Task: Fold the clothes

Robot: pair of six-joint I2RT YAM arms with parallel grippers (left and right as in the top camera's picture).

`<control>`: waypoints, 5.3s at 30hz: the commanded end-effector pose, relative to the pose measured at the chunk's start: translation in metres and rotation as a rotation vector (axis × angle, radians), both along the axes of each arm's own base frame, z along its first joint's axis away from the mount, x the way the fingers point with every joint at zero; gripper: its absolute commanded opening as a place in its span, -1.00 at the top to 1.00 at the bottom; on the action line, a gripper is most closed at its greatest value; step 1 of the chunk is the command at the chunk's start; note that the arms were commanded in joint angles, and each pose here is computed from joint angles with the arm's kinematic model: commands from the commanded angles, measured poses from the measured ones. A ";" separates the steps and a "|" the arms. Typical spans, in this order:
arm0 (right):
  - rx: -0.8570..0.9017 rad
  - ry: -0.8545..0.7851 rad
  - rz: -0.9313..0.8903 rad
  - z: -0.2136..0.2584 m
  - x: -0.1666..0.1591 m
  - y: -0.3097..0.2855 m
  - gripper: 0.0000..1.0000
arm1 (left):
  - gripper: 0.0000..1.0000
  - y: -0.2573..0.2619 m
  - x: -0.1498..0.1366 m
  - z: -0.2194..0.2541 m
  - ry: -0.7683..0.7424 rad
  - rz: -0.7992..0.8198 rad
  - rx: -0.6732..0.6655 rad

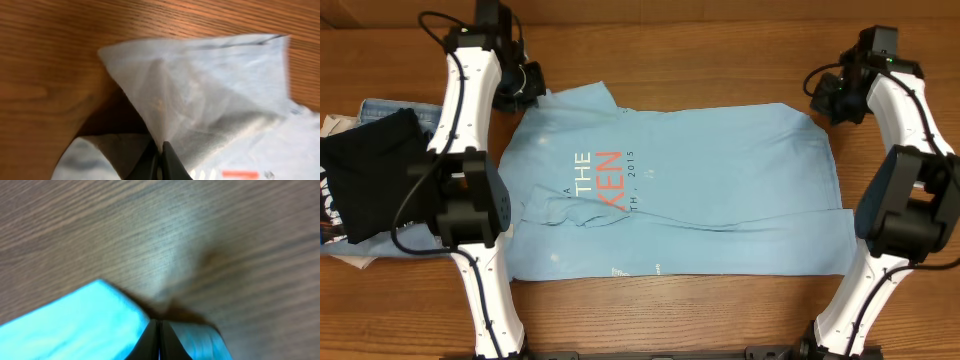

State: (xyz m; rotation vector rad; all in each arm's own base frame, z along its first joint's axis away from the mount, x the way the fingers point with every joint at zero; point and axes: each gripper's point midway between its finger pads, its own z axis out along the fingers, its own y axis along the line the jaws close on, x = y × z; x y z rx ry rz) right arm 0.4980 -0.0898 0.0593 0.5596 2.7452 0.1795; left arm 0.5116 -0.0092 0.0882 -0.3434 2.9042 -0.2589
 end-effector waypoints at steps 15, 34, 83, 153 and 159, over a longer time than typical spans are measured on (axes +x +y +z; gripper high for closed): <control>0.009 -0.036 0.022 -0.003 0.017 0.009 0.41 | 0.92 -0.002 0.003 0.046 -0.099 -0.038 -0.009; 0.035 0.002 0.046 -0.039 0.021 0.020 0.92 | 0.92 -0.001 0.003 0.046 -0.099 -0.038 -0.009; -0.065 0.216 -0.214 0.065 -0.093 -0.037 0.92 | 0.91 0.022 -0.094 0.079 0.182 0.056 0.066; -0.076 0.734 -0.373 0.011 -0.270 -0.022 0.92 | 0.92 0.025 -0.277 0.000 0.606 -0.024 0.159; -0.067 0.720 -0.377 0.010 -0.267 -0.022 0.70 | 0.92 0.029 -0.280 0.002 0.620 0.007 0.191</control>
